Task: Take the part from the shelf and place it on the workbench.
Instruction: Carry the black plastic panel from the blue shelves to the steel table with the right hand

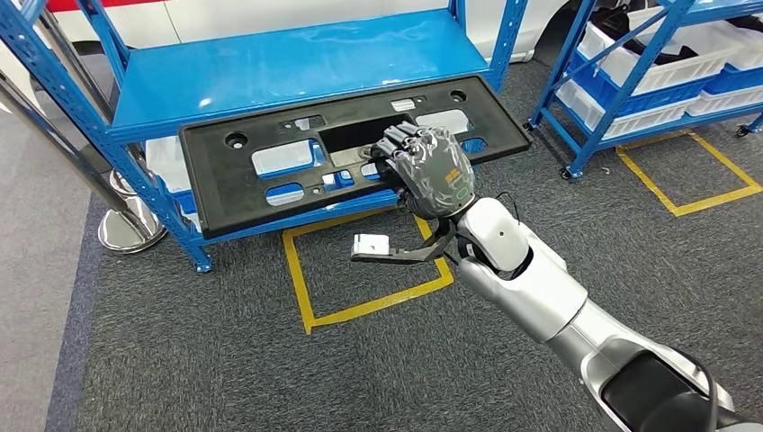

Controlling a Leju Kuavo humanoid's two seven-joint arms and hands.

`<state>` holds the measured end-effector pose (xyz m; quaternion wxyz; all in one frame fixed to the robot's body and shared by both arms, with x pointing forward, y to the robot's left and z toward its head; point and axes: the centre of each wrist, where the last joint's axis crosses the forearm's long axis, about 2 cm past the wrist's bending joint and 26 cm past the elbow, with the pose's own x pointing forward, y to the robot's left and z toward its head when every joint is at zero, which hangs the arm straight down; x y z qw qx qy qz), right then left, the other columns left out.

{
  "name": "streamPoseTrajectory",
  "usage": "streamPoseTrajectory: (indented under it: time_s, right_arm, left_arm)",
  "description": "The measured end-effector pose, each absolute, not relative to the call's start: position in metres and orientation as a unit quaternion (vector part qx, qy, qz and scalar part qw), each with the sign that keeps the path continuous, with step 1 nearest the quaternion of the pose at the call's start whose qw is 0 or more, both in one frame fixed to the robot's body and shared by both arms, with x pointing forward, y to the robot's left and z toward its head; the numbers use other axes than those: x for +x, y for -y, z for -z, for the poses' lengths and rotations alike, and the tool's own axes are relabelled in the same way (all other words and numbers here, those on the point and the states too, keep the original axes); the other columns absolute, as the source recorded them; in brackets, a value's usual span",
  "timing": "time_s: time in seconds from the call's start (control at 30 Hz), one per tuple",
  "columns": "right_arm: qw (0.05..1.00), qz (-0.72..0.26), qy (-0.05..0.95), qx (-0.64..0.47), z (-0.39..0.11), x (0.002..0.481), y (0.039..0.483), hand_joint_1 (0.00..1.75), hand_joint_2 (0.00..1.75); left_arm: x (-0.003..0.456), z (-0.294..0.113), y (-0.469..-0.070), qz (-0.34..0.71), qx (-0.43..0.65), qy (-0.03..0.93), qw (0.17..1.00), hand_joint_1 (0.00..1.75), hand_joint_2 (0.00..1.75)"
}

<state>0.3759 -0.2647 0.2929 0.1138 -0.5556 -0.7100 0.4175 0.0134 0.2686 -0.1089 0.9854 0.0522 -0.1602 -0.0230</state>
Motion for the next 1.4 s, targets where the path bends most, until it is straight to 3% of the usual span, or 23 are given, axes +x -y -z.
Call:
streamPoseTrajectory:
  time_s: [0.83, 1.1, 1.4]
  right_arm:
    - [0.123, -0.419, 0.700, -0.565, -0.308, 0.378, 0.286, 1.75, 1.75]
    - [0.126, -0.426, 0.713, -0.543, -0.315, 0.385, 0.251, 1.75, 1.75]
    - [0.129, -0.436, 0.737, -0.500, -0.322, 0.389, 0.205, 1.75, 1.75]
  left_arm:
    - [0.023, 0.106, -0.262, 0.016, 0.047, 0.170, 0.984, 0.00, 1.75]
    - [0.043, 0.104, -0.254, -0.025, 0.043, 0.198, 0.979, 0.00, 1.75]
    - [0.103, 0.092, -0.258, -0.104, 0.031, 0.238, 0.965, 0.00, 1.75]
